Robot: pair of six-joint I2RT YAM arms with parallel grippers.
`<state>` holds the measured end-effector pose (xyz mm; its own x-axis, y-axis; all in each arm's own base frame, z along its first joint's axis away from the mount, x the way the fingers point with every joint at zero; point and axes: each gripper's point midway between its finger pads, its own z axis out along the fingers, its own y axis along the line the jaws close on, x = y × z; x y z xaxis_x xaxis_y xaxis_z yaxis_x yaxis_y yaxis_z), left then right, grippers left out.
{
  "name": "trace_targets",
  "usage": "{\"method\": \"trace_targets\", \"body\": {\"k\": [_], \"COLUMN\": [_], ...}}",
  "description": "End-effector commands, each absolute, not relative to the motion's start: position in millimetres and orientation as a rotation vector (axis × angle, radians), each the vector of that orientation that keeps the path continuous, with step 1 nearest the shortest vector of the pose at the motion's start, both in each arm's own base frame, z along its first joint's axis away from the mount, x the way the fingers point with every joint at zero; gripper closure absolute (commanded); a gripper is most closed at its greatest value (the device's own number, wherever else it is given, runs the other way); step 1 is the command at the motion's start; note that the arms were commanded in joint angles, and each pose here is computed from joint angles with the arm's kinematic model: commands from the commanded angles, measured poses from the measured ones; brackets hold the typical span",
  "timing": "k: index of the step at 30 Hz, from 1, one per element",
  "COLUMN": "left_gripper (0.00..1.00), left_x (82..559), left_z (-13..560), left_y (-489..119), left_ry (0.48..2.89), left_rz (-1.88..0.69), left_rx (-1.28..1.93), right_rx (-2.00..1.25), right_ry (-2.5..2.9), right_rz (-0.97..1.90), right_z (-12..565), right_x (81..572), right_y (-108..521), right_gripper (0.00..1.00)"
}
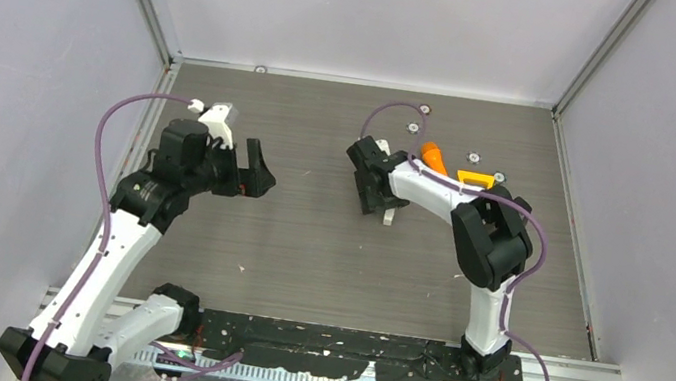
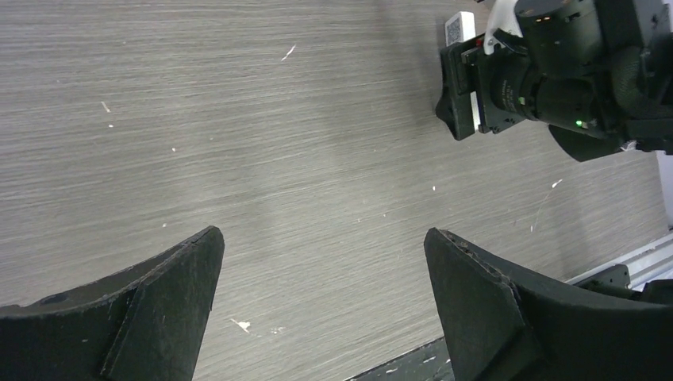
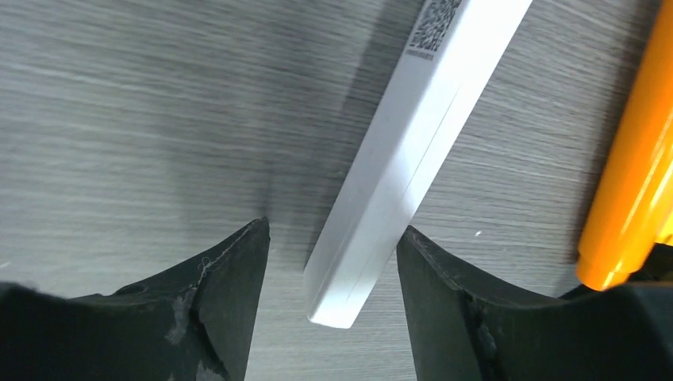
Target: Load the batteries into the remote control
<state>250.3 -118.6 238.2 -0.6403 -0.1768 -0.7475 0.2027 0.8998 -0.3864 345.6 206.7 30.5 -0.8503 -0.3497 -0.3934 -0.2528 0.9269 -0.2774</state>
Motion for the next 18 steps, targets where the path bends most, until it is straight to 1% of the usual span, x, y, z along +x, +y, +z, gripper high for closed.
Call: {"method": "trace_targets", "body": {"k": [1,6,8,11,15,18], "left_gripper": [0.00,0.00,0.00,0.00,0.00,0.00], "left_x": [248,247,247,245,242,241], "left_z": [248,251,251,250,250,251], "left_y": [-109,-111,-113,-116,-116,-114], "left_ry": [2.229,2.205,2.195,2.192,2.185,2.174], "left_rz": [-0.492,-0.511,-0.529,-0.549,-0.558,-0.550], "left_rx": [0.041,0.042,0.041,0.045,0.043,0.039], "right_rx": [-0.372,-0.355,-0.348,-0.352,-0.350,-0.306], "right_ry": [2.596,2.554,2.559,2.585,2.593,2.551], "right_rz": [-0.039,0.112,0.132,0.128,0.116,0.099], "right_z": [64,83,83,73,63,79], "right_x": [342,338,339,339,340,343], "right_y": [236,250,254,257,257,250], "right_gripper": [0.34,0.31,0.32,0.37,0.40,0.40]}}
